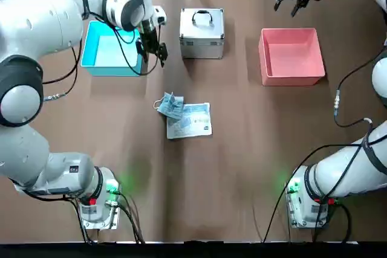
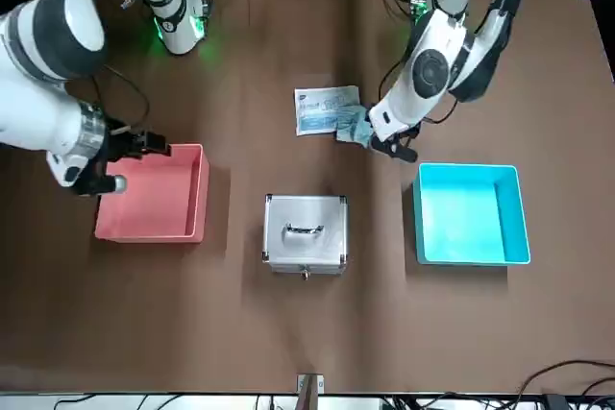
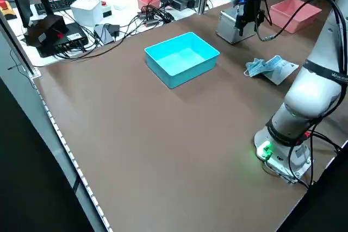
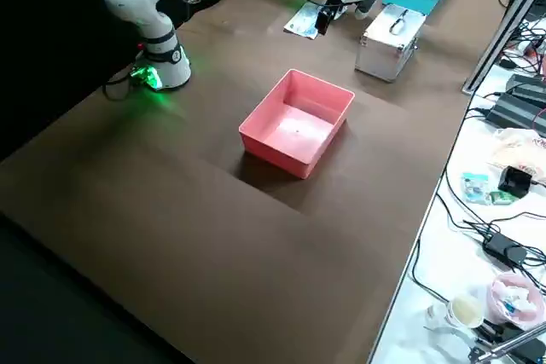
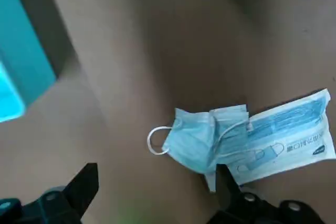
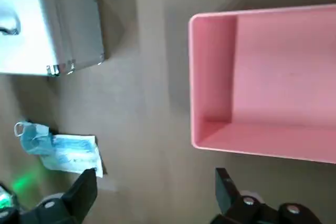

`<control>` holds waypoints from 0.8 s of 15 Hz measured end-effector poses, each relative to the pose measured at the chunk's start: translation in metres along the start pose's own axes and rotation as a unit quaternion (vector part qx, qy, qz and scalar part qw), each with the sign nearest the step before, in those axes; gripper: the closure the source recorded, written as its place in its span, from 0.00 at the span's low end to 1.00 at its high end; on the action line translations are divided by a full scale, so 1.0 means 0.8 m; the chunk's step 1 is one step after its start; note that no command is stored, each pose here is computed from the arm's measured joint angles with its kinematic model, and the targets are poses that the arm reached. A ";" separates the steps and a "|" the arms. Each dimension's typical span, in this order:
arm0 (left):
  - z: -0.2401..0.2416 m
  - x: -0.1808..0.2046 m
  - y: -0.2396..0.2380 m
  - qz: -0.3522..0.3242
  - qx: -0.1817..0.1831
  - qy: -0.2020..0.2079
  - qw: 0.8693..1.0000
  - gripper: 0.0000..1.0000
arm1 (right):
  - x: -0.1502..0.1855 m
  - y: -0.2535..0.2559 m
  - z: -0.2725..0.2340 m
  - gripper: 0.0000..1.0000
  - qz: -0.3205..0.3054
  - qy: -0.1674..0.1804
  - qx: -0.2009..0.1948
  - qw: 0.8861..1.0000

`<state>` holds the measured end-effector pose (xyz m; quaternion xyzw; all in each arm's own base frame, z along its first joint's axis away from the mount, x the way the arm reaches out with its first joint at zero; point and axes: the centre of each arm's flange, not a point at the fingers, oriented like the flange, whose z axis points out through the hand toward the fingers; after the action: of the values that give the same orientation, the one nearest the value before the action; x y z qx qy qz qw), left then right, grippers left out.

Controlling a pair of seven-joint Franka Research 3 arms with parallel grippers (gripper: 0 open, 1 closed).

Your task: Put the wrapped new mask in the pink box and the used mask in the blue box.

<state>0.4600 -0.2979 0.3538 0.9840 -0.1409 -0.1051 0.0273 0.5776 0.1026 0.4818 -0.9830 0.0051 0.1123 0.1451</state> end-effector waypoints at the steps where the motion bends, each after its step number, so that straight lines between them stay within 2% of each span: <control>1: 0.013 -0.005 0.008 -0.002 -0.001 0.006 1.000 0.02 | 0.000 -0.007 0.011 0.01 -0.001 -0.002 0.007 1.000; 2: 0.030 -0.012 0.015 -0.003 -0.001 0.008 1.000 0.02 | 0.000 -0.012 0.025 0.01 -0.001 -0.003 0.017 1.000; 3: 0.070 -0.025 0.020 -0.004 -0.003 -0.004 1.000 0.10 | -0.001 -0.019 0.058 0.01 0.003 -0.008 0.030 1.000; 7: 0.127 -0.018 0.030 0.000 -0.033 -0.001 0.999 0.10 | -0.017 -0.040 0.131 0.01 0.014 -0.022 0.067 0.997; 12: 0.163 -0.016 0.065 -0.001 -0.057 0.006 0.998 0.10 | -0.050 -0.072 0.212 0.01 0.032 -0.048 0.127 0.990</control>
<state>0.4055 -0.3470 0.2333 0.9816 -0.1341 -0.1072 0.0841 0.5036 0.2054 0.3485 -0.9495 0.0436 0.1621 0.2651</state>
